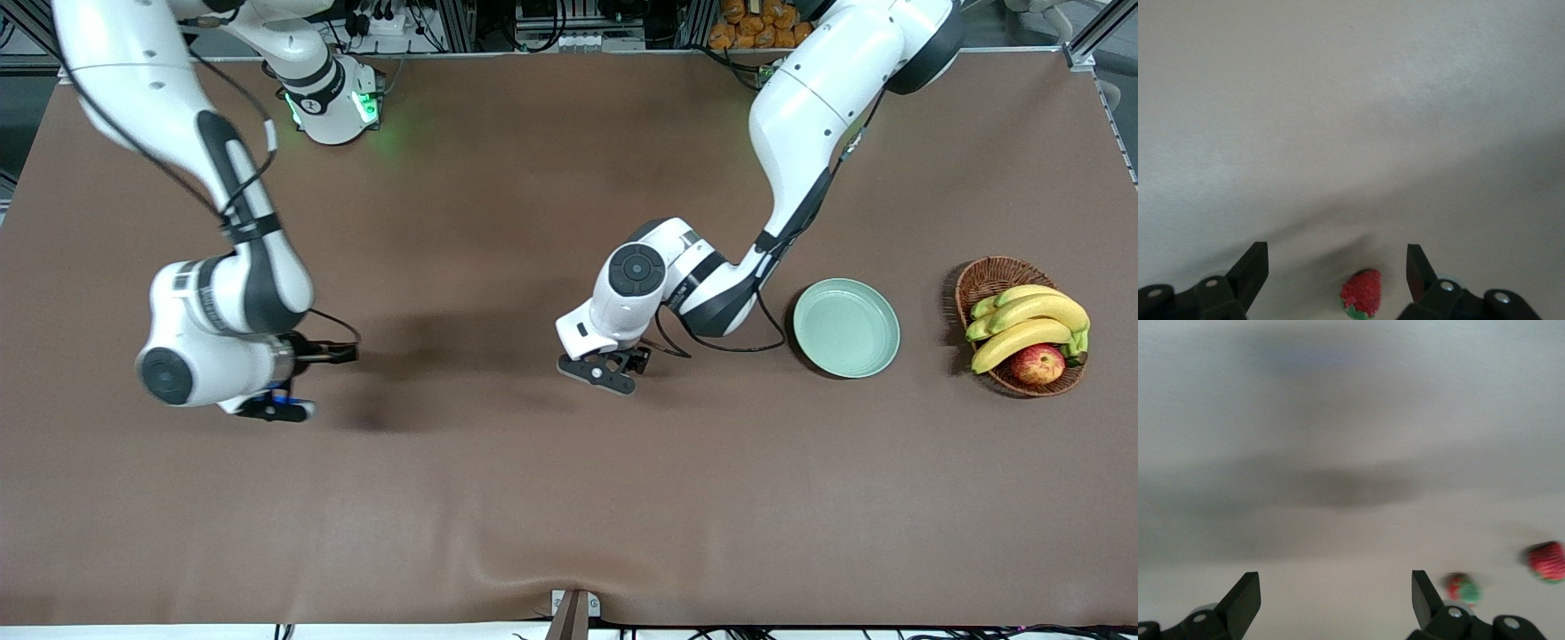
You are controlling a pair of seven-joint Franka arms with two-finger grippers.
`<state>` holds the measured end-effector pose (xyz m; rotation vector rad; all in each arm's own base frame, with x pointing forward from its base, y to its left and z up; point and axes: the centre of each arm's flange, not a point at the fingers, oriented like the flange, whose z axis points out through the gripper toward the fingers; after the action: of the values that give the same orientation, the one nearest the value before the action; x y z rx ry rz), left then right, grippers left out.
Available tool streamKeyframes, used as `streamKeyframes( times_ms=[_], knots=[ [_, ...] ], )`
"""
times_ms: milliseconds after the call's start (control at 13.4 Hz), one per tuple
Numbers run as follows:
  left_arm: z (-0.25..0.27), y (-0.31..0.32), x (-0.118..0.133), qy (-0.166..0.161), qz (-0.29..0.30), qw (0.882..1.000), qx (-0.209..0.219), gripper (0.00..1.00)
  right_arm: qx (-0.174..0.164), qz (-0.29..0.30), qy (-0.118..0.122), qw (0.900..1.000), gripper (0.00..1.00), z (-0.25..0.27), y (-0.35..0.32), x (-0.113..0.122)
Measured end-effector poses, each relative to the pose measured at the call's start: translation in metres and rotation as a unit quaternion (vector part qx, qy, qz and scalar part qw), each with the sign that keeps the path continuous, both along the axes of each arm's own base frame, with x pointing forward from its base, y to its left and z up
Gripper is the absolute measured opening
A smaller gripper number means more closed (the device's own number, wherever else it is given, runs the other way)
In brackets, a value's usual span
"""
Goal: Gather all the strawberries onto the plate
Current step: 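Grasp the middle strawberry with the left gripper while the right gripper withdraws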
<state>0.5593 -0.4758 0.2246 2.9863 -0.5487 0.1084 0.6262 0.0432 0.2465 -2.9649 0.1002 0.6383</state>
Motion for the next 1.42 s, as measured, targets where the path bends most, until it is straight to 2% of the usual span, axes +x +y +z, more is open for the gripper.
streamKeyframes(
  times_ms=[150,299,823,973,1122,1197,1347,1422],
  knots=[
    [-0.004,-0.005,-0.007,0.003,-0.001,1.0,0.003,0.9,0.005,0.015,0.013,1.0,1.0,-0.014,-0.045,-0.01],
    [-0.013,-0.007,-0.015,0.011,-0.007,1.0,0.009,0.74,0.001,0.02,0.023,1.0,1.0,-0.023,-0.064,-0.018],
    [-0.043,-0.007,-0.042,0.036,-0.022,0.999,0.03,0.68,-0.006,0.03,0.079,0.996,1.0,-0.064,-0.064,-0.056],
    [-0.044,-0.006,-0.043,0.037,-0.023,0.999,0.032,0.48,-0.013,0.036,0.089,0.995,1.0,-0.07,-0.068,-0.062],
    [-0.044,-0.006,-0.043,0.037,-0.022,0.999,0.032,0.44,-0.013,0.035,0.098,0.995,0.96,-0.076,-0.071,-0.07],
    [-0.043,-0.006,-0.042,0.036,-0.022,0.999,0.031,0.34,-0.013,0.035,0.101,0.994,0.89,-0.079,-0.072,-0.072],
    [-0.039,0.0,-0.034,0.032,-0.015,0.999,0.031,0.33,-0.013,0.035,0.108,0.993,0.86,-0.083,-0.073,-0.077],
    [-0.031,0.01,-0.023,0.031,-0.005,0.999,0.033,0.33,-0.013,0.034,0.113,0.993,0.77,-0.087,-0.073,-0.08]
  ],
)
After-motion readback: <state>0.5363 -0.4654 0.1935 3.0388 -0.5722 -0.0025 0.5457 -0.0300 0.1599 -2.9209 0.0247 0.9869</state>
